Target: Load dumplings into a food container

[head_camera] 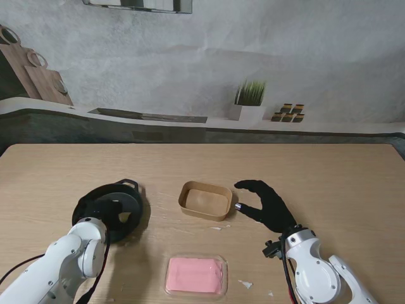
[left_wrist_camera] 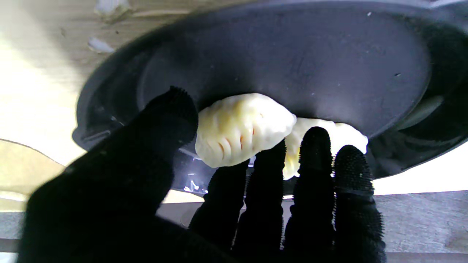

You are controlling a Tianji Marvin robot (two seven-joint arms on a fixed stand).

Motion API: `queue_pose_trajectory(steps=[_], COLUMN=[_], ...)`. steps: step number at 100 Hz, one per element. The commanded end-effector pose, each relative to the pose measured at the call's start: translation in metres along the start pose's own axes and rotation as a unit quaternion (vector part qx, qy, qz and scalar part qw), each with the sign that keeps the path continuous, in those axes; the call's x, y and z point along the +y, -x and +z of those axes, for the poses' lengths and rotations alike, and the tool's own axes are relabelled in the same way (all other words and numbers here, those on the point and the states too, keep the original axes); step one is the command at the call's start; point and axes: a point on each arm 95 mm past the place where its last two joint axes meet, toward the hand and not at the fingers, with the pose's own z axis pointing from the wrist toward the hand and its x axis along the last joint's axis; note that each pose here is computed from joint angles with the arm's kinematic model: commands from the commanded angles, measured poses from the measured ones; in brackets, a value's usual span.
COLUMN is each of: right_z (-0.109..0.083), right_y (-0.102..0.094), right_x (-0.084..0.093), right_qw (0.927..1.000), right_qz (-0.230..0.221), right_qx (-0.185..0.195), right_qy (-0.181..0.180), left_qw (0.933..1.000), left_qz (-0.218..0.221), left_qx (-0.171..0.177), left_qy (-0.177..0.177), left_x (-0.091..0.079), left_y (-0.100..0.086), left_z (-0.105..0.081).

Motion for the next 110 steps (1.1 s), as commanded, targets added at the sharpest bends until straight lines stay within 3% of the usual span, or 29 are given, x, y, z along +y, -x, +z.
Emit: queue_pose_trajectory(steps=[1, 57, 110], right_z=[-0.002, -0.004, -0.004], right_y=[-0.003, -0.002, -0.003], right_x=[-0.004, 0.001, 0.001], right_qw=[1.0, 0.9999, 0.9997], right_qz=[0.005, 0.008, 0.024], right_qx=[0.003, 0.007, 0.002], right_qy=[-0.005, -0.001, 0.004], left_qw=[0.9999, 0.9976, 0.9982], left_qz=[0.009, 0.064, 0.059], left_qx=[0.002, 0.011, -0.001], left_qy=[0.014, 0.025, 0.01], left_x=[0.007, 0.026, 0.033], left_y=[-0.001, -0.007, -0.011], left_z=[0.001, 0.013, 0.018])
